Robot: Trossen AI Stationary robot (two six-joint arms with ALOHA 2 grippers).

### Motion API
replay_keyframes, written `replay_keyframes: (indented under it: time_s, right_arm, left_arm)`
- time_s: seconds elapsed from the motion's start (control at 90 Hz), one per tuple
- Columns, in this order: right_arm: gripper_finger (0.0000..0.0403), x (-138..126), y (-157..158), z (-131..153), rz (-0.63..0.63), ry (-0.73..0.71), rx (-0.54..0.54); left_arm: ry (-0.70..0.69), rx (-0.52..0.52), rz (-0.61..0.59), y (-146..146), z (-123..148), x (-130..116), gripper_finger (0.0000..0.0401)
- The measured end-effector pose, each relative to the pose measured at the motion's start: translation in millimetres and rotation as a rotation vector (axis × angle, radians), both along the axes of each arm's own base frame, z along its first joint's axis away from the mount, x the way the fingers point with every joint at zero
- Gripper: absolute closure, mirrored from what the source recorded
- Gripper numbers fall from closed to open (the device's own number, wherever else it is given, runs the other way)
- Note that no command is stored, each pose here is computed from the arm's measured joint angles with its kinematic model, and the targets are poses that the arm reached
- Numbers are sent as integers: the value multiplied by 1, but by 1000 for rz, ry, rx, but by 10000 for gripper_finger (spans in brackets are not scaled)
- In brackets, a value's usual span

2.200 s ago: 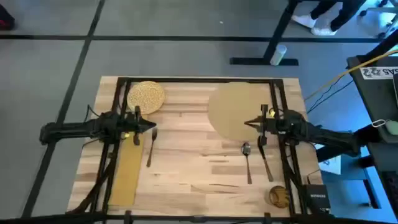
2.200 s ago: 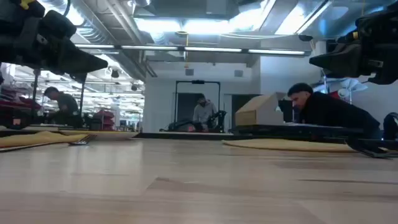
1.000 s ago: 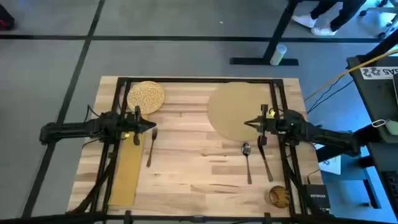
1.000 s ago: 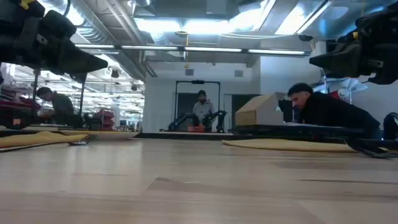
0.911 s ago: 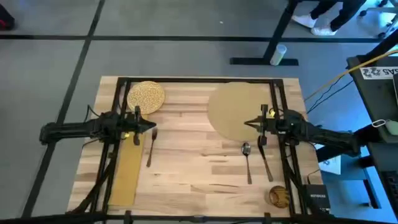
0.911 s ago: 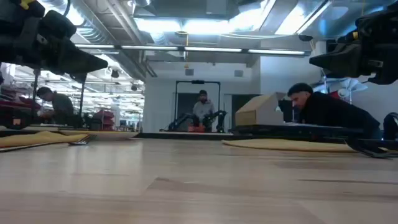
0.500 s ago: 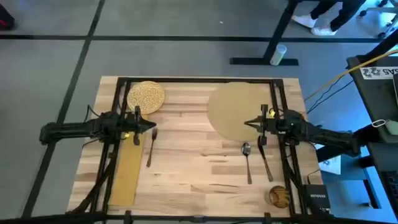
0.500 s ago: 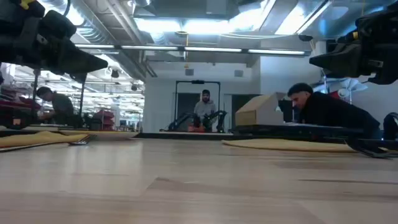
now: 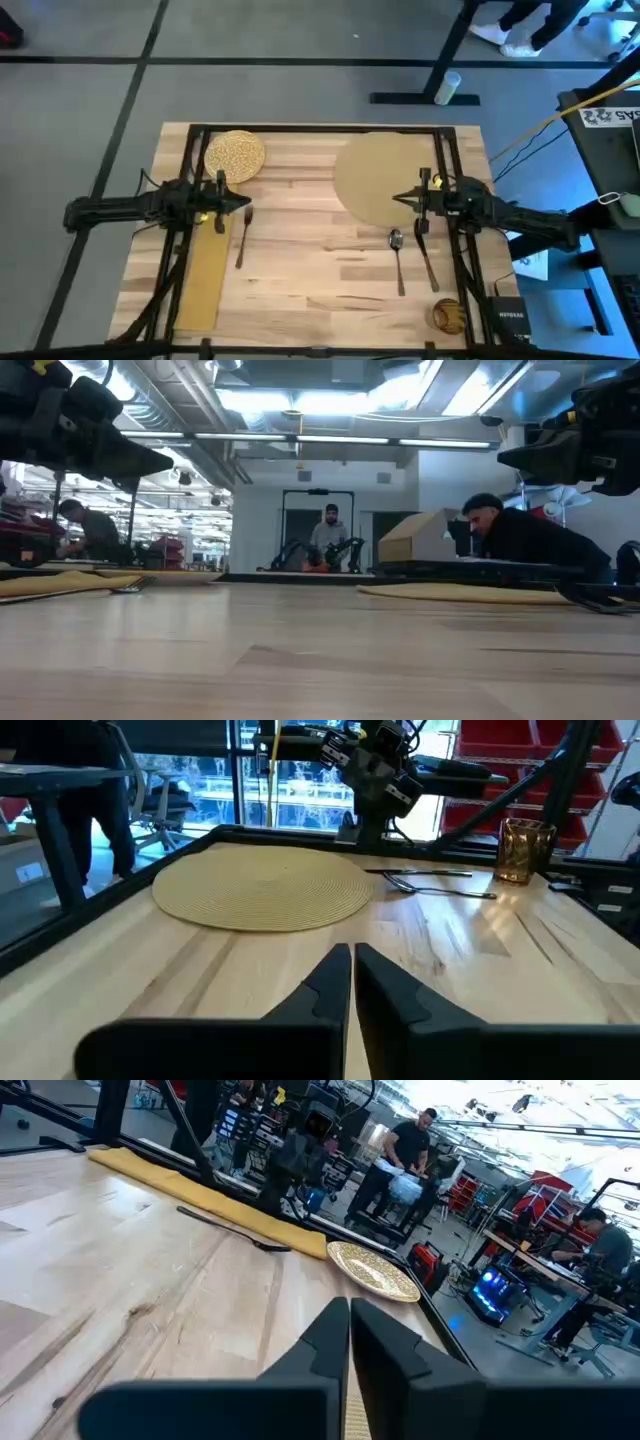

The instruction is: Set table place

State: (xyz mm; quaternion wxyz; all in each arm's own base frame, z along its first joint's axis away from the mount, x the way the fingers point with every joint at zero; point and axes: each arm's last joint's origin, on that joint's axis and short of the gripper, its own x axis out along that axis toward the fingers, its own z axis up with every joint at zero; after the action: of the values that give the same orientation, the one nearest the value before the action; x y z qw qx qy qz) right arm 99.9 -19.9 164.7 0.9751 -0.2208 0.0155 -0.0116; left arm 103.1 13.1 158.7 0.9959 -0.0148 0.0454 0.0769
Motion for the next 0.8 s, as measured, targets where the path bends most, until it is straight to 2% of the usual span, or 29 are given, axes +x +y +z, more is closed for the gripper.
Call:
replay_keyframes:
  time_s: [0.3,0.444,0.567,0.689,0.8]
  right_arm:
    - [398,0,0,0,0,0,0]
    - [398,0,0,0,0,0,0]
    - [398,0,0,0,0,0,0]
    - [398,0,0,0,0,0,0]
    - [398,0,0,0,0,0,0]
  left_arm:
    - [0,-2,0,0,0,0,401]
    - [-24,-134,14,0,0,0,401]
    - [-70,-138,76,3,4,0,401]
    - [-54,-140,146,5,2,-1,401]
    - [-76,-161,157,5,4,-1,401]
